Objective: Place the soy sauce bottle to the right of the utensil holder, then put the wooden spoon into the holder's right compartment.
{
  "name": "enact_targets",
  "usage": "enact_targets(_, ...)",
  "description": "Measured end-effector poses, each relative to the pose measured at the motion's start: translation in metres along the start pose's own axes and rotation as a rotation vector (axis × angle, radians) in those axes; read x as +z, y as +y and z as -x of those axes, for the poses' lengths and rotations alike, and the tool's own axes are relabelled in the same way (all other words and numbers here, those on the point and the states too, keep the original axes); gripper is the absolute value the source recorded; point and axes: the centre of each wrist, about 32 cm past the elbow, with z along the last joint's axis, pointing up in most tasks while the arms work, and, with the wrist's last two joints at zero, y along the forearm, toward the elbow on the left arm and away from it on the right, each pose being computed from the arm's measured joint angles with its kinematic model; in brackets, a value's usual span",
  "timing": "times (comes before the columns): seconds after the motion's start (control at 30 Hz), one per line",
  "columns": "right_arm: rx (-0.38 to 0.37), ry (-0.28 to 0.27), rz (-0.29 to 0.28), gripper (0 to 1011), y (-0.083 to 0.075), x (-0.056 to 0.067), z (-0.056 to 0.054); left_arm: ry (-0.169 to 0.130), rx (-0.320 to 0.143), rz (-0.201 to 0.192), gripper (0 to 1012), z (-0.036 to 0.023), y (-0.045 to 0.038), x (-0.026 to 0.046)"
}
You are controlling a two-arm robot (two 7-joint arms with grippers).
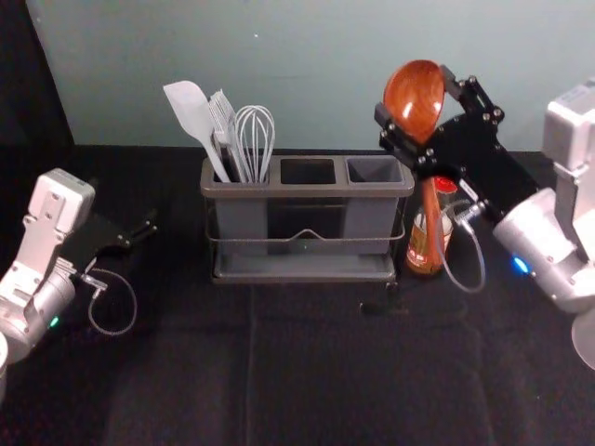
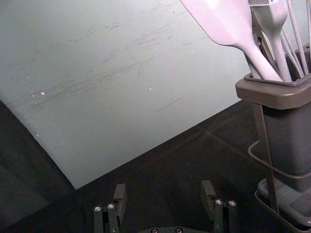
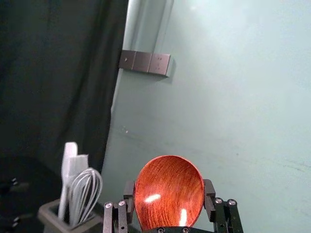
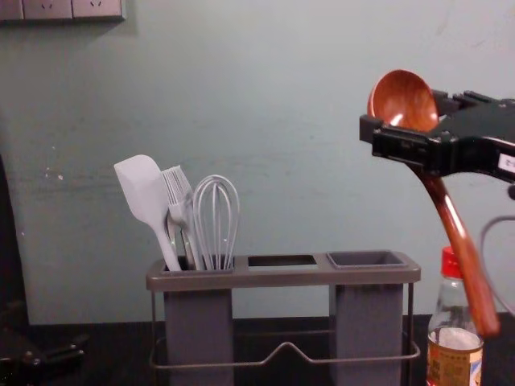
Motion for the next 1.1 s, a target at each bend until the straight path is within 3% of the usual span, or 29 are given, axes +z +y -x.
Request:
enact_targets(0.37, -0.040, 0.020, -0.056, 841, 0.036, -0.012, -0.001, 0.000, 0.000, 0.000, 1005, 0.0000, 0.0000, 0.0000)
enact_targets(0.93, -0.094, -0.008, -0.102, 841, 0.089, -0.023, -0.002, 0.000, 0.000, 0.000, 1005, 0.0000, 0.0000, 0.0000)
enact_targets(1.1, -0.103, -0.018, -0.113, 842, 0.098, -0.024, -0.001, 0.000, 0.000, 0.000, 1005, 0.0000, 0.0000, 0.0000)
